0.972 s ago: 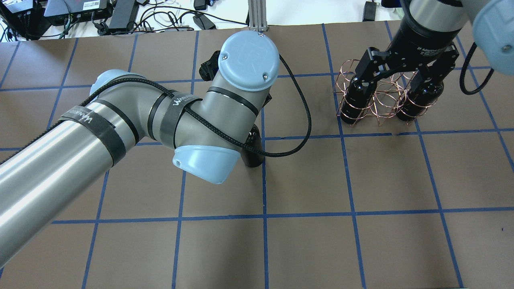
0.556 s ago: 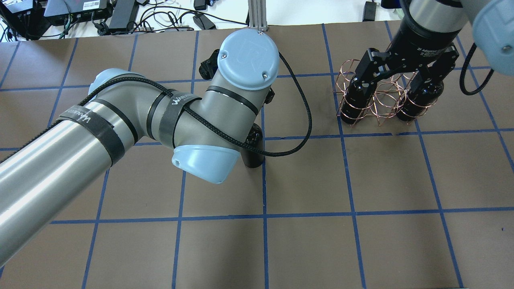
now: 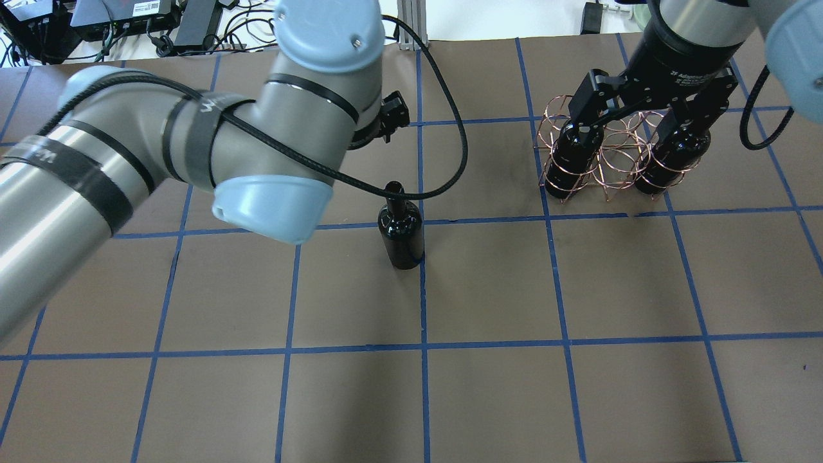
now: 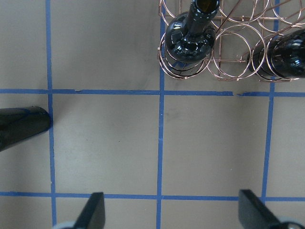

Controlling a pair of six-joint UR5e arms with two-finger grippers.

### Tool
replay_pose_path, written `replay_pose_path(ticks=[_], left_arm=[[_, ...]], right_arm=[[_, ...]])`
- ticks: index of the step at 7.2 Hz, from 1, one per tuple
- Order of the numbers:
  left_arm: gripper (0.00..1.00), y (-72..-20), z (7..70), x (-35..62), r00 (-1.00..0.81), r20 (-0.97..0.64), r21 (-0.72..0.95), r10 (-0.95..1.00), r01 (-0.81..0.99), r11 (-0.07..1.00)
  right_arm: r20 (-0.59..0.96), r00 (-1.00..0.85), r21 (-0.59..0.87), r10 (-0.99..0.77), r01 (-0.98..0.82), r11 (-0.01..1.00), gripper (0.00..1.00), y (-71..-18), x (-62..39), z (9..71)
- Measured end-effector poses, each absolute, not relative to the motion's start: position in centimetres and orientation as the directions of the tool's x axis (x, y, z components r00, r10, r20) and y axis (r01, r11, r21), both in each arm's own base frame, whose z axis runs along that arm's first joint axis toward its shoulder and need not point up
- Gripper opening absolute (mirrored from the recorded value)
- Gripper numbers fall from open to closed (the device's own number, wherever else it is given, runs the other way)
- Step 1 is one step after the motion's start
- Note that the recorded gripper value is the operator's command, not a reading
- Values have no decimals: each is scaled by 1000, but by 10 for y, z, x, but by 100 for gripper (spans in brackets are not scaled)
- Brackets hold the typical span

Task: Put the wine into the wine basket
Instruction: 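Open the left gripper and draw it back while the right gripper rises, then move the right gripper over the standing black bottle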

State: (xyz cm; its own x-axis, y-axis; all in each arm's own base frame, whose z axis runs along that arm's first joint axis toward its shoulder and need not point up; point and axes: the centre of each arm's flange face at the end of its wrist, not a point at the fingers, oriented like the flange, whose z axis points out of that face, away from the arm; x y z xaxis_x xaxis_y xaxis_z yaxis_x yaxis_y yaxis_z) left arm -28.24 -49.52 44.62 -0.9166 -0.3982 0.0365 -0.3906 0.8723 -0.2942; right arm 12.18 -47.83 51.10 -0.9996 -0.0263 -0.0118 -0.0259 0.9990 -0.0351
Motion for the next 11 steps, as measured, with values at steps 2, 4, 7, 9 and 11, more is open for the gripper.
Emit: replay_pose_path(ticks=[2,4,7,9,11], left_arm=[[100,-520,479,-204,-955,4,-200,-297,-292,935],[100,-527,502,-123,-983,4,-81,-181,-181,980],[100,-495,527,-95,-998,17,8,-65,-65,998],[100,-479,526,-104,-1000,17,27,5,5,1000],[100,-476,524,-105,-1000,17,32,9,10,999]], right_arm=[[-7,-999,-4,-35,-35,999,100,-476,122,506],[-12,-999,4,-43,-43,999,100,-480,125,501],[-1,-985,-48,-174,-174,984,100,-504,152,488],[-4,-984,-47,-177,-177,983,100,-513,215,473],[-4,-982,-34,-191,-191,981,100,-506,285,461]])
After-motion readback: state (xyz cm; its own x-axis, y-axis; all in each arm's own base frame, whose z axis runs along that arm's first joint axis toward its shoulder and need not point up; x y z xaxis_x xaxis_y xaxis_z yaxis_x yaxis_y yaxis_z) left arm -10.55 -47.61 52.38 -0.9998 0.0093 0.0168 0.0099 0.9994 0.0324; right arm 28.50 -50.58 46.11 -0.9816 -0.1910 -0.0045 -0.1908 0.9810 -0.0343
